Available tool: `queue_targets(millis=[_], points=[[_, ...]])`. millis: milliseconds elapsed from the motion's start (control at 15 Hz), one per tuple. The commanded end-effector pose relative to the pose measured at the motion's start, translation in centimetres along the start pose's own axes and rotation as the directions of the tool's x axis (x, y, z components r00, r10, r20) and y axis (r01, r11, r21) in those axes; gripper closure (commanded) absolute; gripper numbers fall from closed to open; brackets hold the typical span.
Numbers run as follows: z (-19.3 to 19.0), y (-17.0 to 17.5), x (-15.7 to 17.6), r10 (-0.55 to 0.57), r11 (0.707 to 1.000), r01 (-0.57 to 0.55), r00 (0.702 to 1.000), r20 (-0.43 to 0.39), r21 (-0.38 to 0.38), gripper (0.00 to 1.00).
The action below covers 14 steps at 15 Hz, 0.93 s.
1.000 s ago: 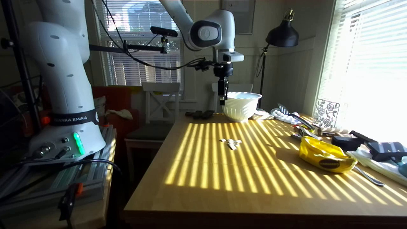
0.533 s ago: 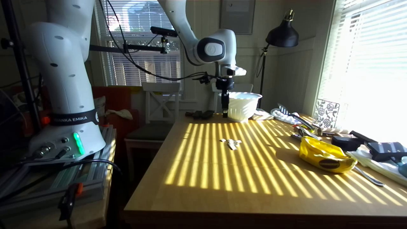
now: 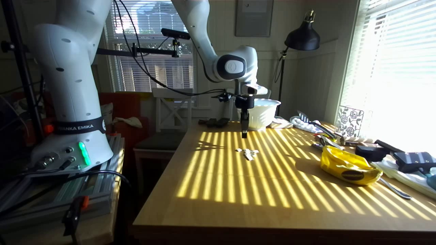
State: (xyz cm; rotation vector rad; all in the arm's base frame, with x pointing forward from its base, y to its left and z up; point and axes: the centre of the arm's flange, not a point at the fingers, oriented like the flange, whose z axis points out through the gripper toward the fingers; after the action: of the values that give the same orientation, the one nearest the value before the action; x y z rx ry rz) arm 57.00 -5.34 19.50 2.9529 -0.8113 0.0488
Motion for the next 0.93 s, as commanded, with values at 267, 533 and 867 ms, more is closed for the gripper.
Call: queue_targets(millis=[267,533,867], points=[[2.8,1.8,2.0,0.003,0.999,-0.003,1.000,0.014,-0.048,1.00],[3.6,2.4,2.1,0.001,0.998,0.001,1.000,0.030,-0.064,1.00],[4.4,2.5,1.9,0.007,0.998,-0.005,0.999,0.036,-0.065,1.00]])
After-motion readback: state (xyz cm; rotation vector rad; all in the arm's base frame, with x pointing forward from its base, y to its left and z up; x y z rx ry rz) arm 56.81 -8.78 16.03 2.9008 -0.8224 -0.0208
